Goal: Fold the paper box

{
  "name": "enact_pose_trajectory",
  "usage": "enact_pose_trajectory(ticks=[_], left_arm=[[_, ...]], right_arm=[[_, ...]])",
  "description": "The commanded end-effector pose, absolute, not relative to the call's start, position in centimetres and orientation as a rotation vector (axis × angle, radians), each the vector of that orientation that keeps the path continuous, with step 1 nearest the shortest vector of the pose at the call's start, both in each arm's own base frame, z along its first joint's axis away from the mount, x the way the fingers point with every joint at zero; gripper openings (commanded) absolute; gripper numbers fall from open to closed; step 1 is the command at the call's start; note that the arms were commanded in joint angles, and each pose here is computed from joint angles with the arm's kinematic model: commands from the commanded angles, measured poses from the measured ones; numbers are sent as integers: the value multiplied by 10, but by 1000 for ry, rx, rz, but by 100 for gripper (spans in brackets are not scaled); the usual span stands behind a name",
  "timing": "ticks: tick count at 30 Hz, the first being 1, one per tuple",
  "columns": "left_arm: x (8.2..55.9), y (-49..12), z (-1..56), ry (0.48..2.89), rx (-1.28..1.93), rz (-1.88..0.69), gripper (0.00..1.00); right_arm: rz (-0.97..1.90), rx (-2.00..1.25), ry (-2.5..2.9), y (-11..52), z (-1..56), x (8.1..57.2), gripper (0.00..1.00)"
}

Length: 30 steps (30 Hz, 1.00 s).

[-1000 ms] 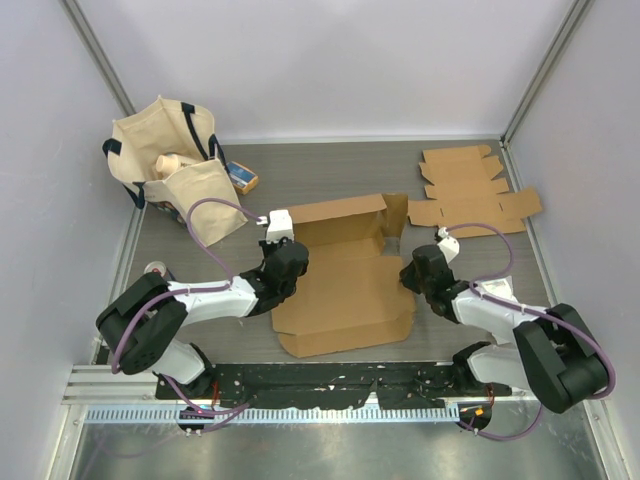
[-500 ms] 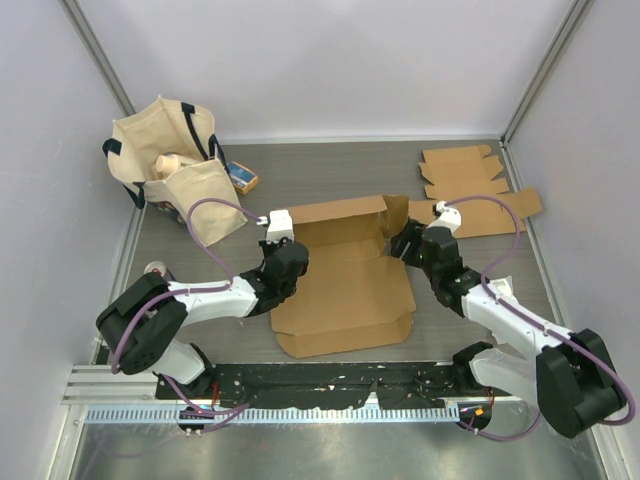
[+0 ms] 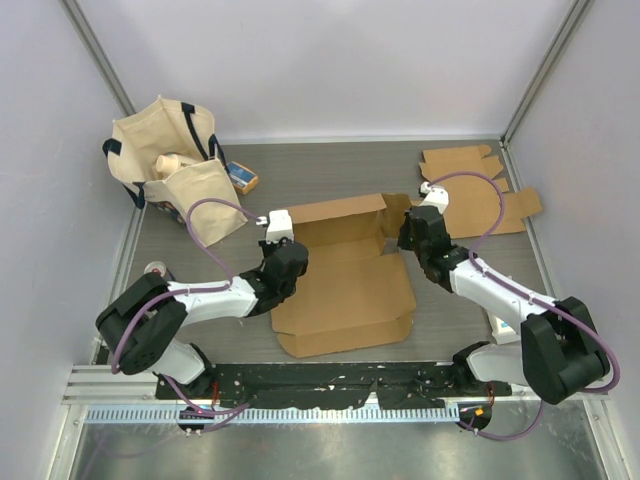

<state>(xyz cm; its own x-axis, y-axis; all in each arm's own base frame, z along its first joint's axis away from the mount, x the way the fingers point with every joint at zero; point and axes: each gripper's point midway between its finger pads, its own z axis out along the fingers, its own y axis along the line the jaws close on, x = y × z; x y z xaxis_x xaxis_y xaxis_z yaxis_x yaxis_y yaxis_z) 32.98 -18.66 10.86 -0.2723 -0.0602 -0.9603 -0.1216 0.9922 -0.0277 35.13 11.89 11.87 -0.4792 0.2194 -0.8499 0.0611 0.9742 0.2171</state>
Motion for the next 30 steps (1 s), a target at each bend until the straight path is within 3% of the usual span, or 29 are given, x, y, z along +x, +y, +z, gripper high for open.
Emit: enact_pose_trajectory(ticks=[1, 3, 4, 6, 7, 10, 13, 18, 22, 27, 30], left_arm=[[329, -186, 114, 1840, -145, 51, 0], [329, -187, 117, 1846, -133, 53, 2], [328, -187, 119, 1853, -122, 56, 17], [325, -188, 130, 1847, -105, 20, 29], [321, -186, 131, 1849, -95, 9, 41], [307, -185, 143, 1845, -78, -96, 60], [286, -178, 160, 1847, -99, -221, 69], [247, -193, 191, 1824, -9, -536, 68], [226, -232, 209, 1759, 156, -778, 62], [231, -323, 179, 1812, 415, -782, 56], [238, -370, 168, 1764, 461, -862, 37]], right_arm=[[264, 235, 1980, 129, 161, 358, 2], [287, 251, 1986, 131, 162, 357, 2], [306, 262, 1989, 133, 161, 355, 2], [321, 278, 1988, 134, 159, 355, 2], [323, 293, 1993, 134, 156, 355, 2], [322, 321, 1995, 133, 154, 355, 2], [331, 371, 1984, 131, 158, 356, 2], [329, 402, 1988, 133, 159, 358, 2], [318, 404, 2016, 135, 154, 355, 2], [304, 419, 2043, 139, 152, 356, 3], [299, 425, 2060, 143, 154, 355, 4]])
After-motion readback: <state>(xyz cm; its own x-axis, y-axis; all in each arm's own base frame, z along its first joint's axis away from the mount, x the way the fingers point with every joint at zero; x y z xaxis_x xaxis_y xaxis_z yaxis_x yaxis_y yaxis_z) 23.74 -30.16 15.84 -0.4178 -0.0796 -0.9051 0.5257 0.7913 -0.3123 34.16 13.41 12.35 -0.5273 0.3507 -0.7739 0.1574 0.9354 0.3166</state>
